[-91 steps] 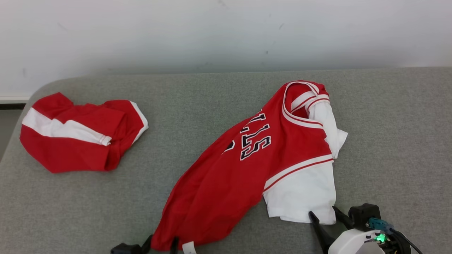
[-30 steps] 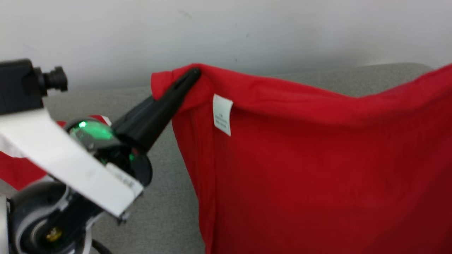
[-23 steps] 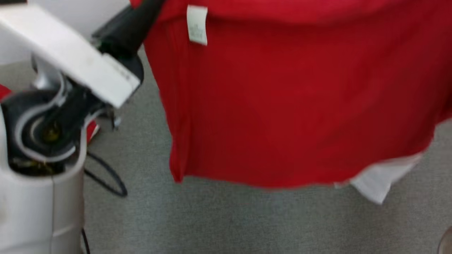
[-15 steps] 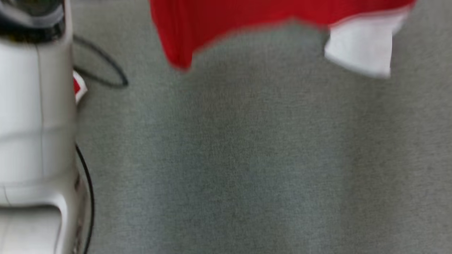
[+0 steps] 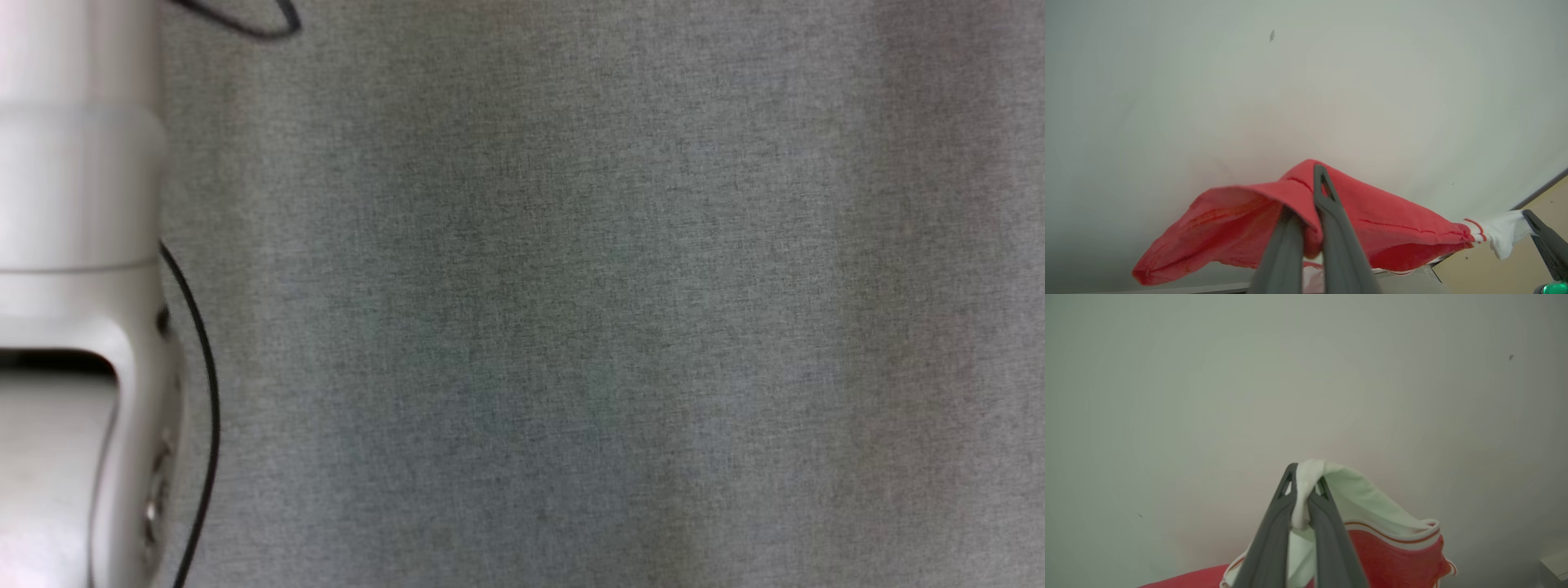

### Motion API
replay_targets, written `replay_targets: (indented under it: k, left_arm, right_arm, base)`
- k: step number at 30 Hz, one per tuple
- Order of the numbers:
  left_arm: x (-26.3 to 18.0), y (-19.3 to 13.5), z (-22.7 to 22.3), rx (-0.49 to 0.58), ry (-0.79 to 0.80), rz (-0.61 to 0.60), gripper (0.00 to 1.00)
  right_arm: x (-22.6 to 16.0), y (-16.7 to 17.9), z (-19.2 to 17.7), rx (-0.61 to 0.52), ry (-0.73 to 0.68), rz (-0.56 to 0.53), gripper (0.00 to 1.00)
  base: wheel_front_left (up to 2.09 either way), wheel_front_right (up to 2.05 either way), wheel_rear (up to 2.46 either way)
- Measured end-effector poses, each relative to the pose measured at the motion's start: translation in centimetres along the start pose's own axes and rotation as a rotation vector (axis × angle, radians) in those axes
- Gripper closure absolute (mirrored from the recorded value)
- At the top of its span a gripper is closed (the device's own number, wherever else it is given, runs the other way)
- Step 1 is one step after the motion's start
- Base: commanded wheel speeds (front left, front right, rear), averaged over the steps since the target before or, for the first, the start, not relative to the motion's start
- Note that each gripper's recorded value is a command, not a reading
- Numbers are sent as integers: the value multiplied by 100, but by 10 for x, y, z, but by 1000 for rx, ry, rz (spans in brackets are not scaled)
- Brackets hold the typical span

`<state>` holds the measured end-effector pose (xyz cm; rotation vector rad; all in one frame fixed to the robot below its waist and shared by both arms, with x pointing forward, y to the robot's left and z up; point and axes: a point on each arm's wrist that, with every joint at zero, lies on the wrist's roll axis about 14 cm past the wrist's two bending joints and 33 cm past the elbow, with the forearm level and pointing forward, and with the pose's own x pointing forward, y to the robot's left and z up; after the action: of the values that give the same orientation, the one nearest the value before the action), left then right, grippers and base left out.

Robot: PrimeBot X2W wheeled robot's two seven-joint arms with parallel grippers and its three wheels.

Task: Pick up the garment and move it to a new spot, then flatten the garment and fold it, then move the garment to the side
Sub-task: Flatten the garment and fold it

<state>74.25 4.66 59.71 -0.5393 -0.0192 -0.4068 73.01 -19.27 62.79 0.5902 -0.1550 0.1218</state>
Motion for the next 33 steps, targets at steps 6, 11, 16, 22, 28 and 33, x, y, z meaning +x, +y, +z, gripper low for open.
replay_targets:
  k: [6,11,16,22,28,33]
  left_arm:
    - [-30,22,-67,-24,127,29,100]
    - [-74,41,-102,-41,181,81,100]
    - [-123,42,-119,3,217,97,100]
    - [-190,28,-143,-1,274,101,100]
    - [-243,9,-159,-30,332,105,100]
    - [-312,-5,-177,-59,406,163,100]
  right_arm:
    - [-49,-25,-65,40,139,-35,100]
    - [-109,-44,-91,63,212,-73,100]
    - [-177,-64,-100,58,286,-130,100]
    - [-243,-68,-95,37,331,-166,100]
    - [-299,-75,-94,-25,399,-206,100]
    - [-377,-82,-109,-54,536,-274,100]
  base:
    - [0,0,0]
    - [0,0,0]
    - [0,0,0]
    - [0,0,0]
    - [0,0,0]
    - [0,0,0]
